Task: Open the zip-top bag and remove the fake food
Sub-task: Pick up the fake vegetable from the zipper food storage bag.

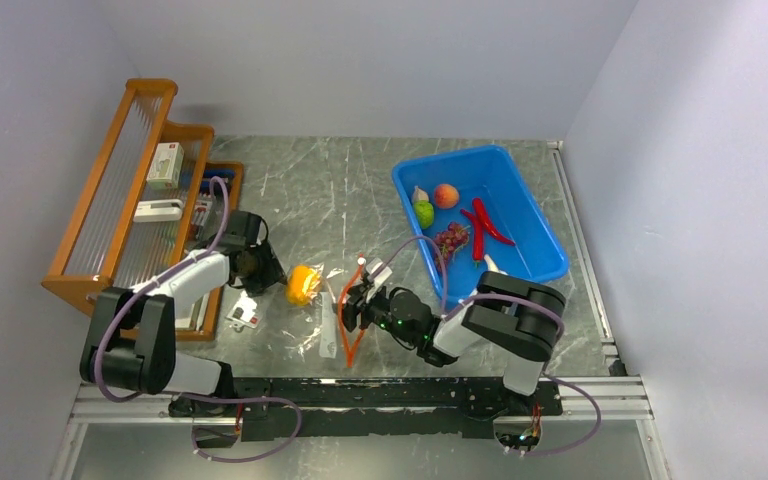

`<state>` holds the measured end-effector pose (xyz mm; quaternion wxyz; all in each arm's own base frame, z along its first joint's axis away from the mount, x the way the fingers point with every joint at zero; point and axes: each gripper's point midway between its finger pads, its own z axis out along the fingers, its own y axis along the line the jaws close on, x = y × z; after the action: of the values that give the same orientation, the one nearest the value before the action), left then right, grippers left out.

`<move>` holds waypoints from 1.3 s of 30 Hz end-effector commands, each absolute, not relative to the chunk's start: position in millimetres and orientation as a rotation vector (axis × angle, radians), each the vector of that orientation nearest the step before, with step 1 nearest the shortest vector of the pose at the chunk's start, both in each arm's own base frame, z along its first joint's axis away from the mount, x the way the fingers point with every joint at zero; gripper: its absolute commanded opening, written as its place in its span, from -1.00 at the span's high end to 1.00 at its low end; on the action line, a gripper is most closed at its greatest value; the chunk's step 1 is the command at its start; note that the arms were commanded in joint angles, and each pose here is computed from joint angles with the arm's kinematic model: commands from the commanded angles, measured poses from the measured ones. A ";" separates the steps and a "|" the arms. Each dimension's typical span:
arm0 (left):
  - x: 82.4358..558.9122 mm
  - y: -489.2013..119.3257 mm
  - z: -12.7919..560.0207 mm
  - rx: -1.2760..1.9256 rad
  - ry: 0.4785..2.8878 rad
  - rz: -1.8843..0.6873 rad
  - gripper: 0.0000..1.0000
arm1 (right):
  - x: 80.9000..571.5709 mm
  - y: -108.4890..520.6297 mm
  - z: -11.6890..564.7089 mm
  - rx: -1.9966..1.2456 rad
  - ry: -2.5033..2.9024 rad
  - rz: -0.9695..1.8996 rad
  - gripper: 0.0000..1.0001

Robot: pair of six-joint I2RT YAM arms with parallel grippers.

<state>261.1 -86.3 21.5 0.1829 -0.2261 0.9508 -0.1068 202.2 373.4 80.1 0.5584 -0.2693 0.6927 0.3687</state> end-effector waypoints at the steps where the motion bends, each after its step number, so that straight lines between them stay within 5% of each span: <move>1: 252.9 -94.5 20.4 -0.626 2.677 -0.371 -0.18 | 202.5 384.9 74.4 -0.612 1.643 0.913 -0.16; 12: 270.0 -69.5 109.4 -0.608 2.490 -0.241 -0.31 | 204.3 378.6 65.0 -0.497 1.717 0.940 -0.19; 17: 278.3 -116.9 137.8 -0.446 2.421 -0.609 -0.12 | 204.8 362.2 79.8 -0.349 1.654 1.007 -0.13; 20: 271.1 -149.7 123.0 -0.387 2.450 -0.865 0.08 | 201.8 363.1 82.3 -0.351 1.638 1.034 -0.10; 25: 259.0 -148.9 67.4 -0.439 2.591 -0.824 0.43 | 194.4 374.4 80.8 -0.367 1.655 1.105 -0.10; 39: 240.8 -133.1 19.8 -0.504 2.708 -0.647 0.56 | 217.3 393.9 9.9 -0.211 2.249 1.080 -0.17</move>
<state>235.3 -133.7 12.5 0.1286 -0.1870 0.9460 -0.2316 208.7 397.0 41.5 0.4325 -0.1348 0.7775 0.4362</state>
